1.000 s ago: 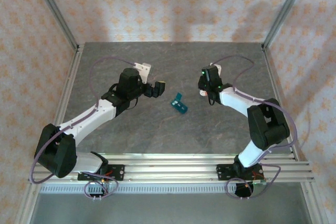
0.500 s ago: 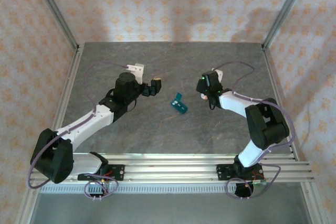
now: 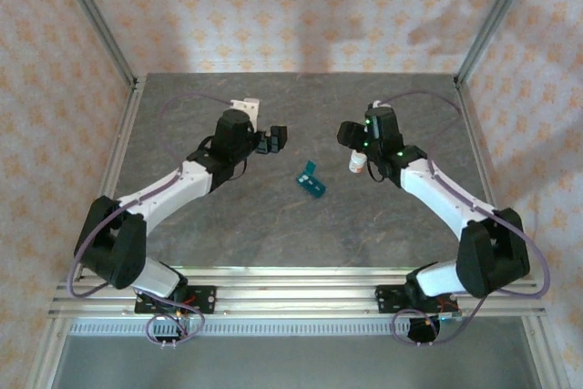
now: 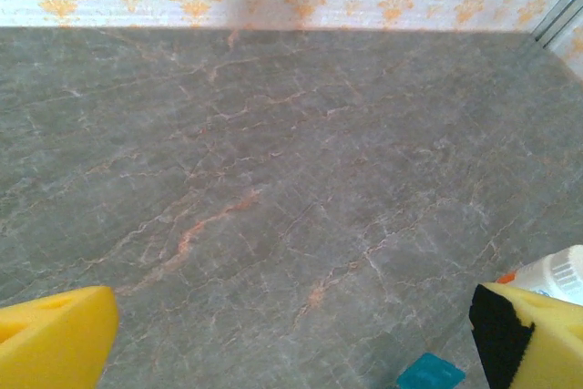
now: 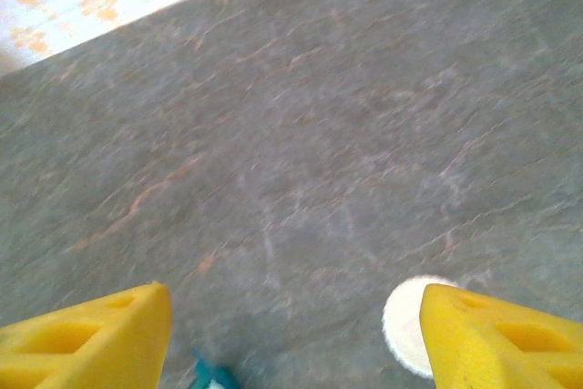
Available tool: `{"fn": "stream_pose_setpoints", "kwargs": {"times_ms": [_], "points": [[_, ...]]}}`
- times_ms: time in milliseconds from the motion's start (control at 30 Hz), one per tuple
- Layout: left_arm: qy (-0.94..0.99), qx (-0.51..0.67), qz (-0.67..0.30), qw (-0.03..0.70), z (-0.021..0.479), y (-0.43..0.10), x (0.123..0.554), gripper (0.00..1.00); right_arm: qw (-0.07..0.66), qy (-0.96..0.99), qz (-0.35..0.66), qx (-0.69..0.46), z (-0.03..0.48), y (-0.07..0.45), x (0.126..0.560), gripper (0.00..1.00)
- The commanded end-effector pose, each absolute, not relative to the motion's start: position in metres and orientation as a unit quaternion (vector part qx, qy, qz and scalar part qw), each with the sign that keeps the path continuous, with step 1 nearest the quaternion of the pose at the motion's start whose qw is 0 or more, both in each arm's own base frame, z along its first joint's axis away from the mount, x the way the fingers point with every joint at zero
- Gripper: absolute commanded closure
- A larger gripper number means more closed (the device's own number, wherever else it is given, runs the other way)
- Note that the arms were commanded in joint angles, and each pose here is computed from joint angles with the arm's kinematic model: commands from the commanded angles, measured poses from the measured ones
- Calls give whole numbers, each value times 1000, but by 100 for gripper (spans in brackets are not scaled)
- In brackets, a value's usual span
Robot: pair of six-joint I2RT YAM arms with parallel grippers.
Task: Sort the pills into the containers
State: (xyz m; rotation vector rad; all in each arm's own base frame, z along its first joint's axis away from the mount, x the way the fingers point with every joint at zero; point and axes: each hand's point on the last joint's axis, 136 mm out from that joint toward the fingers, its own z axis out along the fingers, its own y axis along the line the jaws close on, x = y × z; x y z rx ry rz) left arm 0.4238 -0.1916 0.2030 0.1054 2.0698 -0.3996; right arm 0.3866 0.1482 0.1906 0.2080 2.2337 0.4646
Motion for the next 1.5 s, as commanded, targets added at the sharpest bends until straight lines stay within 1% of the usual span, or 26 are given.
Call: {"fn": "stream_pose_setpoints", "kwargs": {"times_ms": [0,200,300,367,433,533,733,867,967,1133,1267,1467], "points": [[872,52,-168,458,198,-199,431,0,352,908,221,51,176,162,356,29],[890,66,-155,424,185,-209,447,9,288,928,235,24,150,176,326,30],[899,69,-152,406,179,-214,453,10,257,939,228,4,130,184,311,29],[900,69,-154,402,179,-217,457,8,238,946,220,-16,118,191,302,28],[899,64,-158,404,180,-218,459,1,219,954,202,-43,104,197,295,26],[896,60,-158,411,184,-217,461,0,197,961,176,-80,89,205,287,25],[889,48,-135,434,198,-206,464,0,185,968,126,-111,71,203,287,23],[880,23,-115,460,212,-193,467,0,177,970,116,-119,64,205,288,23],[867,-16,-99,489,224,-179,469,0,175,971,109,-123,59,208,290,23],[838,-56,-110,531,238,-166,465,0,170,972,106,-127,53,215,295,22],[842,-59,-119,522,233,-162,463,0,165,972,99,-135,49,219,295,22],[859,-28,-144,491,222,-174,463,0,159,974,75,-141,40,213,296,22]]}}
